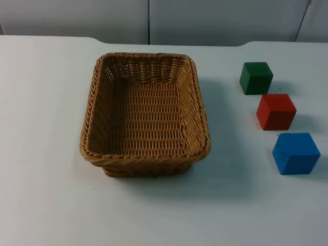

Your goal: Pick up the basket with the left hand and place the blue cube into the basket with the right hand.

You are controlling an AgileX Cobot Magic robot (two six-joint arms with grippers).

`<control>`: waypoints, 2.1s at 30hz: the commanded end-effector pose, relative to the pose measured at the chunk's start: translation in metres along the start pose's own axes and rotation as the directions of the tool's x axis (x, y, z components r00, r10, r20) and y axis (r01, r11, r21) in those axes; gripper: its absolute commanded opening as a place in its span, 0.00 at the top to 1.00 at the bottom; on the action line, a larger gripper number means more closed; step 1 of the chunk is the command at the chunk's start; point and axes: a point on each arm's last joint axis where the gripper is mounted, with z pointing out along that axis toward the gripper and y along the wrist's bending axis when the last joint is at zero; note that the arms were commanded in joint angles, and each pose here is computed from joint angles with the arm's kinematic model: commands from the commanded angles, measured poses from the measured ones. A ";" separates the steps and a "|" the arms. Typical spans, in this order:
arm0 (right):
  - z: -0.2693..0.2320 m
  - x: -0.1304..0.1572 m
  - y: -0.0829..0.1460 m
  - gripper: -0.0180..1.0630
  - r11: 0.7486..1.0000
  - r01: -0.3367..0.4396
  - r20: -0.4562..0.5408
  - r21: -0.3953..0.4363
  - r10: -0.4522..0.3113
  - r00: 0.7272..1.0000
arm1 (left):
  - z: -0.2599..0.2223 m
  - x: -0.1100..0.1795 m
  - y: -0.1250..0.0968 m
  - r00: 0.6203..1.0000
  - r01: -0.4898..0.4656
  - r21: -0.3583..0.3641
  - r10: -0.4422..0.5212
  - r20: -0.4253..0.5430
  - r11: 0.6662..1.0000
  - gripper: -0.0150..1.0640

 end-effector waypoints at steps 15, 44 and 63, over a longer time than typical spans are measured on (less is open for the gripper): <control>0.001 0.000 0.000 0.02 1.000 0.004 0.005 0.010 -0.004 1.000 | 0.096 -0.032 -0.023 0.994 0.094 0.362 -0.066 -0.087 0.927 0.21; 0.001 0.000 0.000 0.02 1.000 0.005 0.005 0.012 -0.005 1.000 | 0.279 0.021 -0.087 0.897 0.211 0.476 0.024 -0.441 0.854 0.21; 0.001 0.000 0.000 0.02 1.000 0.005 0.005 0.012 -0.005 1.000 | 0.339 0.055 -0.077 0.884 0.217 0.293 -0.060 -0.464 0.931 0.21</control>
